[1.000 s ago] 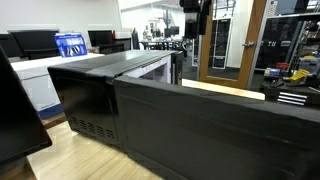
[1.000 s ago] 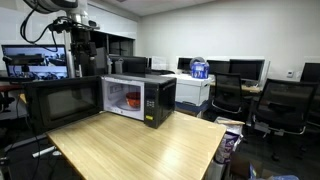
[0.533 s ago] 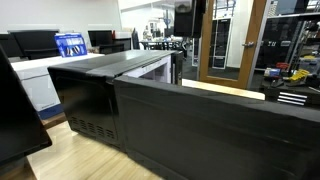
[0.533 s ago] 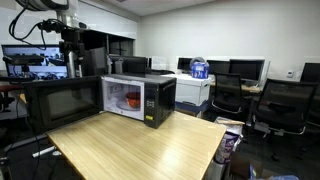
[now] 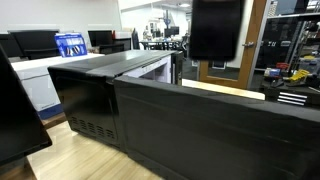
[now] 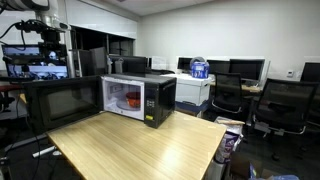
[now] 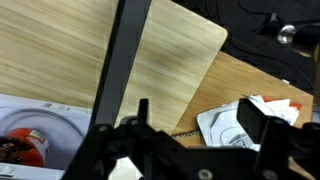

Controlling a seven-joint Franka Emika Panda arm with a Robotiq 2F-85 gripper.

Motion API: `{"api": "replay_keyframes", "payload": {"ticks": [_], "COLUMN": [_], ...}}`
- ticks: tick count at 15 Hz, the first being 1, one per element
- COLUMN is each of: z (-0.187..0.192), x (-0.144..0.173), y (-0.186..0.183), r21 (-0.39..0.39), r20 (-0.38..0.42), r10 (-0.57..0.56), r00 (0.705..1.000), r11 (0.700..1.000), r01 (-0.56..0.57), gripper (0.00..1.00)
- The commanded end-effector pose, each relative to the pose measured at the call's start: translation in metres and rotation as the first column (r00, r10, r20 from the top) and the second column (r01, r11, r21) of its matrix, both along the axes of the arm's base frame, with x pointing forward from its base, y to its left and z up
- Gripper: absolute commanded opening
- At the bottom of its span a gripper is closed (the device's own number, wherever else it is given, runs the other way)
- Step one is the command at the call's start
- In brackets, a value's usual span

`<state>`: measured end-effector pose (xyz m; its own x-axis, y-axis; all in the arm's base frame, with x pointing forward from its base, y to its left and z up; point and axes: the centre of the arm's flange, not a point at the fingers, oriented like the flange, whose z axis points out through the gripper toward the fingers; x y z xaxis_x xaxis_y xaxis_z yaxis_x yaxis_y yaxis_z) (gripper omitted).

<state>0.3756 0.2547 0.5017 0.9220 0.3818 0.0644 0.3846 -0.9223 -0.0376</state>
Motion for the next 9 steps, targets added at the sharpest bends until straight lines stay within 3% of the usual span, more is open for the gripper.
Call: {"api": "replay_keyframes", "payload": {"ticks": [1,4,9], "z": [-0.015,-0.028,-0.053], "x": [-0.029,-0.036,-0.035], "y": [0.021,0.020,-0.013], "r21": [0.000,-0.021,-0.036], "r20": [-0.007,-0.031,-0.080], "r10": [0.022,0.003,-0.049], "r00": [1.000,0.999,0.996], "r11": [1.000,1.000,0.998], "r01": [-0.022,-0.004,0.046], "gripper": [0.60,0.40,0.05]}}
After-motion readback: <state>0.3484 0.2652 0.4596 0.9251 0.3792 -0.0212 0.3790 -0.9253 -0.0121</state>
